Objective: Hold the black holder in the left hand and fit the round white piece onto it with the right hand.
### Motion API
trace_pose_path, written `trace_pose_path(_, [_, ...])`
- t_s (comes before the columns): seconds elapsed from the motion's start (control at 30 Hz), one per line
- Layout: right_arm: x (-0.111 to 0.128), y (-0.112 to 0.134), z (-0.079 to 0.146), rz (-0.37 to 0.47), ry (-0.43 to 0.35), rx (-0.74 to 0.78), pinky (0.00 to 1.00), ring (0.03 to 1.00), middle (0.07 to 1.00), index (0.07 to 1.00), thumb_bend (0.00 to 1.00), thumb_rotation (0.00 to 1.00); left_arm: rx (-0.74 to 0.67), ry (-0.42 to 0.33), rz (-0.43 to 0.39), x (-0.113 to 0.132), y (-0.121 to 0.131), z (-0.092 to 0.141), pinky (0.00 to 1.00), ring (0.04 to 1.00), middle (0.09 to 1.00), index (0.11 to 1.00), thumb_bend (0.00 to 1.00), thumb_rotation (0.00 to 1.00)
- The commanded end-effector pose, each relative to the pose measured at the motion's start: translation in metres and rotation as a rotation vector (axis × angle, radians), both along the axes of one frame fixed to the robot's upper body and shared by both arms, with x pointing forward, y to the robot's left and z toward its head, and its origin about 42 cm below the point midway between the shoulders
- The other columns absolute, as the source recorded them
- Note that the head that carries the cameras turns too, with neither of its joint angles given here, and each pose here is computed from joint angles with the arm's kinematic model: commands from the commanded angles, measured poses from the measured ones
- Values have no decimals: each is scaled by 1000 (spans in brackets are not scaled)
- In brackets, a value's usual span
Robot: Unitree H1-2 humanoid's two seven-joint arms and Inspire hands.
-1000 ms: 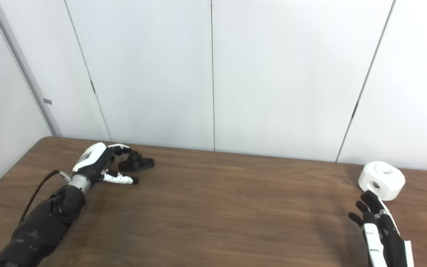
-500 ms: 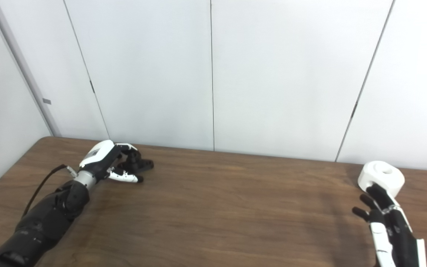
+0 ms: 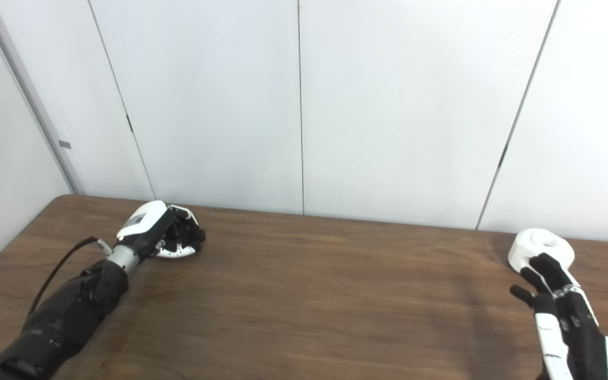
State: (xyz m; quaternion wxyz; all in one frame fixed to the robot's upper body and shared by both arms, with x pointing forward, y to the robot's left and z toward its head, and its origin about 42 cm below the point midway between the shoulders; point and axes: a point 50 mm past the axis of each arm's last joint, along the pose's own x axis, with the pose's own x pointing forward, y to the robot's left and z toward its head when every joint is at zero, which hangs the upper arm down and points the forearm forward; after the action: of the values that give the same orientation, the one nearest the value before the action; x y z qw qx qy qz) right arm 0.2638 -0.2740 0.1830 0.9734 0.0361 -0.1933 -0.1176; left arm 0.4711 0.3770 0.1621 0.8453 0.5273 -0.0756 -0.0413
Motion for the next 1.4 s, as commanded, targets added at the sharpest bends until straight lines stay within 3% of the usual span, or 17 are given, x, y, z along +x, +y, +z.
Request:
trace_pose_path(0.0, [2, 2, 17, 5, -74, -17, 723, 819, 833, 802, 457, 643, 4, -98, -9, 14, 1, 35, 700, 730, 654, 484, 517, 50])
trace_pose_path(0.47, [5, 0, 18, -1, -80, -5, 710, 819, 832, 791, 501, 653, 5, -84, 7, 10, 3, 31, 684, 729, 669, 486, 518, 56])
trace_pose_path(0.67, [5, 1, 19, -1, -83, -5, 703, 814, 829, 788, 470, 645, -16, -86, 9, 8, 7, 32, 651, 724, 704, 490, 523, 66])
trace_pose_path(0.7, [5, 2, 19, -1, -85, -4, 704, 814, 829, 788, 473, 644, -12, -81, 11, 8, 8, 33, 660, 738, 731, 575, 708, 136])
trace_pose_path(0.73, [5, 2, 19, -2, -86, -3, 704, 813, 829, 789, 477, 645, -9, -78, 12, 7, 9, 34, 669, 749, 752, 639, 817, 176])
trace_pose_path(0.77, [5, 2, 20, -5, -87, -3, 703, 812, 828, 789, 481, 645, -7, -75, 13, 7, 9, 35, 676, 759, 771, 688, 893, 204])
trace_pose_path(0.87, [5, 2, 20, -6, -86, -1, 707, 815, 829, 790, 494, 646, 10, -53, 22, 7, 12, 37, 702, 808, 850, 844, 989, 286])
trace_pose_path(1.03, [6, 1, 17, -1, -87, 5, 704, 814, 827, 787, 495, 642, -4, -12, 33, 6, 18, 36, 732, 847, 906, 958, 1000, 347])
trace_pose_path(1.37, [7, 1, 16, 6, -89, 2, 692, 804, 822, 785, 495, 641, 22, 40, 63, 1, 30, 38, 779, 891, 936, 991, 1000, 352])
